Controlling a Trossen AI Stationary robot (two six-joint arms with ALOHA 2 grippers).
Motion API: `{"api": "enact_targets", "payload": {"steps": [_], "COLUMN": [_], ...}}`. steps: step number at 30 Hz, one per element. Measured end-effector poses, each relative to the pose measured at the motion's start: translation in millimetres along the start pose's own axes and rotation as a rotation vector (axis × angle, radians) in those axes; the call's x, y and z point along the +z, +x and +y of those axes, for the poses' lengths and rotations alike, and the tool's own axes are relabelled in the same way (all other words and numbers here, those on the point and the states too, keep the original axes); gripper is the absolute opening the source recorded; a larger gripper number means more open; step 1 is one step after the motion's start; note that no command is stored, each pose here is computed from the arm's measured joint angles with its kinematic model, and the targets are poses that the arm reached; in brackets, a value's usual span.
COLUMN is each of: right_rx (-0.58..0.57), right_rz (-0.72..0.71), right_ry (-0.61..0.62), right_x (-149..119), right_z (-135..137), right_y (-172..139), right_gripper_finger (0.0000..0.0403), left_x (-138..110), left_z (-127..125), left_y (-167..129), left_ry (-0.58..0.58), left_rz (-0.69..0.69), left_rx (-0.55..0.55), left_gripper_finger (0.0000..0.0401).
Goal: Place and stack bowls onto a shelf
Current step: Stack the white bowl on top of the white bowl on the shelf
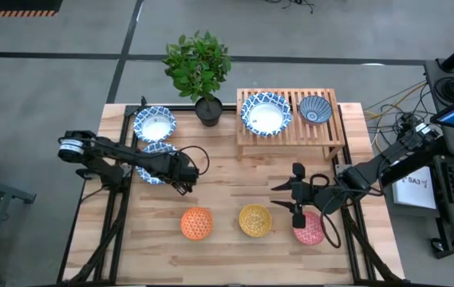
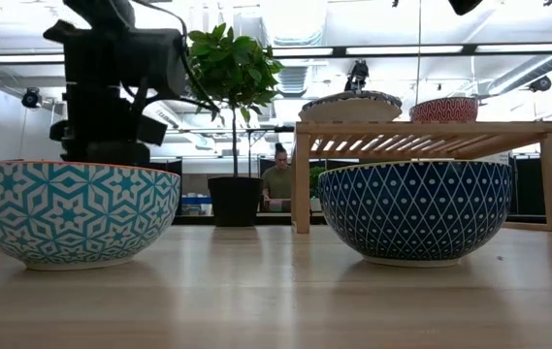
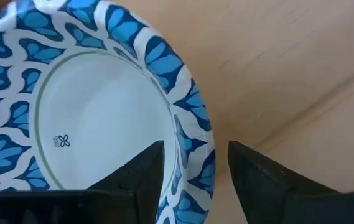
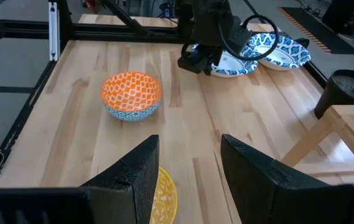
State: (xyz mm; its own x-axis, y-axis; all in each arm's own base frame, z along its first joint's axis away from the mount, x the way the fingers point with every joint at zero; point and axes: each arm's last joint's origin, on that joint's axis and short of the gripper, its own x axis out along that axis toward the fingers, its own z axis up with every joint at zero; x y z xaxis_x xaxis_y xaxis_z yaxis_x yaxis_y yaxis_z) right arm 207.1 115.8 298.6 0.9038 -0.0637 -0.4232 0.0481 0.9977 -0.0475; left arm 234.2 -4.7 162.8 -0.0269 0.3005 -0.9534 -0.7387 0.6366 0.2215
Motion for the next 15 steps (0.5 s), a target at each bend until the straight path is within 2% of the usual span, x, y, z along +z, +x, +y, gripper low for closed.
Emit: {"api": "enact_targets", "payload": {"steps": [5, 13, 15], "right_rx": [-0.001, -0.001, -0.001], "right_rz": [0.000, 0.000, 0.000], "right_ry": [0.000, -0.010, -0.009], "right_x": [0.0, 0.0, 0.0], "right_z": [0.0, 0.0, 0.0], "right_y": [0.0, 0.0, 0.0], "right_gripper_finger": [0.0162, 0.0157, 0.0155], "left_x": [-2.9, -2.2, -1.9], "left_z": [1.4, 1.0, 0.4], "left_y": [4.7, 3.4, 2.2], "left_ry": [0.003, 0.020, 0.030], "left_rz": [0.004, 0.004, 0.017], "left_rx": [0.006, 0.003, -0.009], "left_gripper_finger": [0.0130, 0.0020, 0.0008]}}
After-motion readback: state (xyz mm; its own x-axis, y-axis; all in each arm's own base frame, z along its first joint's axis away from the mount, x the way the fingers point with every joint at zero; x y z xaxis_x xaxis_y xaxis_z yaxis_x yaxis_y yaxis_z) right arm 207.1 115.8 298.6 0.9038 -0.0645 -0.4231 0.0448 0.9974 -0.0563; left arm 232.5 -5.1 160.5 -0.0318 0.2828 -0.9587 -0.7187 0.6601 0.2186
